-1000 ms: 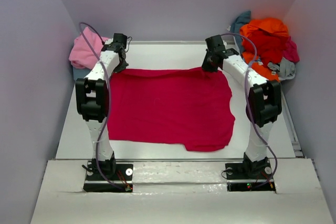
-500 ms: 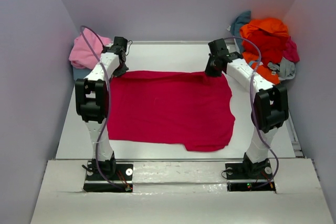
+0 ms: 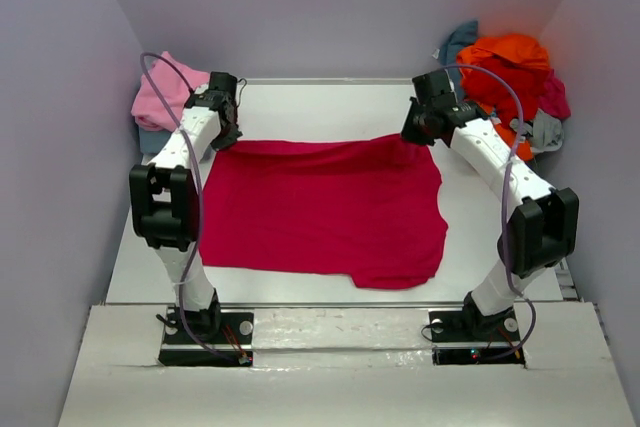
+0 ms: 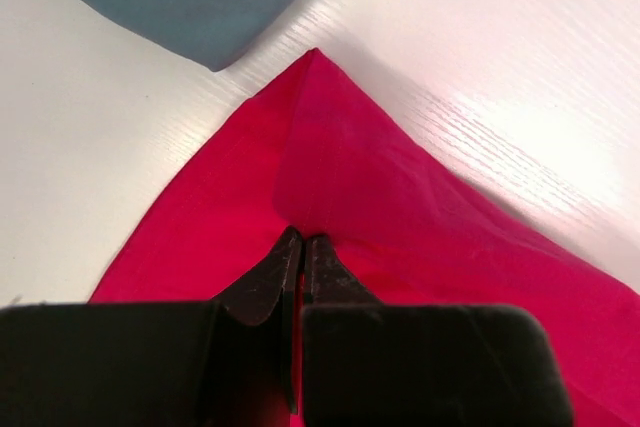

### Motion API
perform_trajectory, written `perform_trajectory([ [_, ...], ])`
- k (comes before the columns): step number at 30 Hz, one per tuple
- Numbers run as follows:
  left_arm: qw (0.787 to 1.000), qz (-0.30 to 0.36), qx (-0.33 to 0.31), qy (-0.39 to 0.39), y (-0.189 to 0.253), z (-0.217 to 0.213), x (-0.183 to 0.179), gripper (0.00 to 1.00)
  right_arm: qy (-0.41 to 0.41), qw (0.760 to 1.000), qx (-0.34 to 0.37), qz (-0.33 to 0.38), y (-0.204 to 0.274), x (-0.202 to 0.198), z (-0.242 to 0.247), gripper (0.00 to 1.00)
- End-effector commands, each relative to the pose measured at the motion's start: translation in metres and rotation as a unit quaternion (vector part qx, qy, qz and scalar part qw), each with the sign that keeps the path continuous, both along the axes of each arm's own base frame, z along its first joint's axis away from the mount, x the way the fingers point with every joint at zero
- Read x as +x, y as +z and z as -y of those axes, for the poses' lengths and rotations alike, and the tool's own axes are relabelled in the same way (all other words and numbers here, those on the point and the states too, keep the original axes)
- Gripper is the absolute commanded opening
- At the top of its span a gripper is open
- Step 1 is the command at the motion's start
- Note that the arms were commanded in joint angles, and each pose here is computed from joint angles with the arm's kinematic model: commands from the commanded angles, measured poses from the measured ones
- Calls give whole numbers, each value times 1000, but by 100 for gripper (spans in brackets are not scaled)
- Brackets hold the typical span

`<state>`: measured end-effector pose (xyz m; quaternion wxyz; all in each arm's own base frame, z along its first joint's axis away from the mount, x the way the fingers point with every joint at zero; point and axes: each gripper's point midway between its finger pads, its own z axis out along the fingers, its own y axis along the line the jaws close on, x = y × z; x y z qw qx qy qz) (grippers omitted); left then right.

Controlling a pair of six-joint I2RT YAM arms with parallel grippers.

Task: Fold and stack the t-shirts
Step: Fold the flattened tshirt in 1/3 of the way

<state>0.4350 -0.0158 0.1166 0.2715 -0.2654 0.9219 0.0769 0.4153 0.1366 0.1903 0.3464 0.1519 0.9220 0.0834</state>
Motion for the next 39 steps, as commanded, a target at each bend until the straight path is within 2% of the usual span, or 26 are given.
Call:
perform_trajectory([
  [1, 999, 37, -10, 6, 29, -1, -4, 6, 0, 1000, -7, 3, 13, -11, 7, 7],
  [12, 998, 41, -43, -10, 34, 9, -24, 6, 13, 1000, -18, -14, 16, -38, 10, 7],
  [18, 998, 49, -42, 7, 36, 1, -37, 6, 20, 999, -32, -39, 3, -46, 13, 7],
  [22, 996, 78, -36, 32, 53, -14, -34, 6, 30, 998, -28, -47, -8, -38, 7, 7],
  [30, 993, 108, -23, 29, 82, -25, -21, 6, 41, 996, -42, -69, -28, -12, -3, 7],
  [36, 995, 90, -34, 13, 74, -22, -6, 6, 45, 995, -46, -82, -39, -3, -7, 7],
  [39, 996, 84, -34, 9, 68, -21, -10, 6, 46, 995, -45, -80, -38, -6, -6, 7],
])
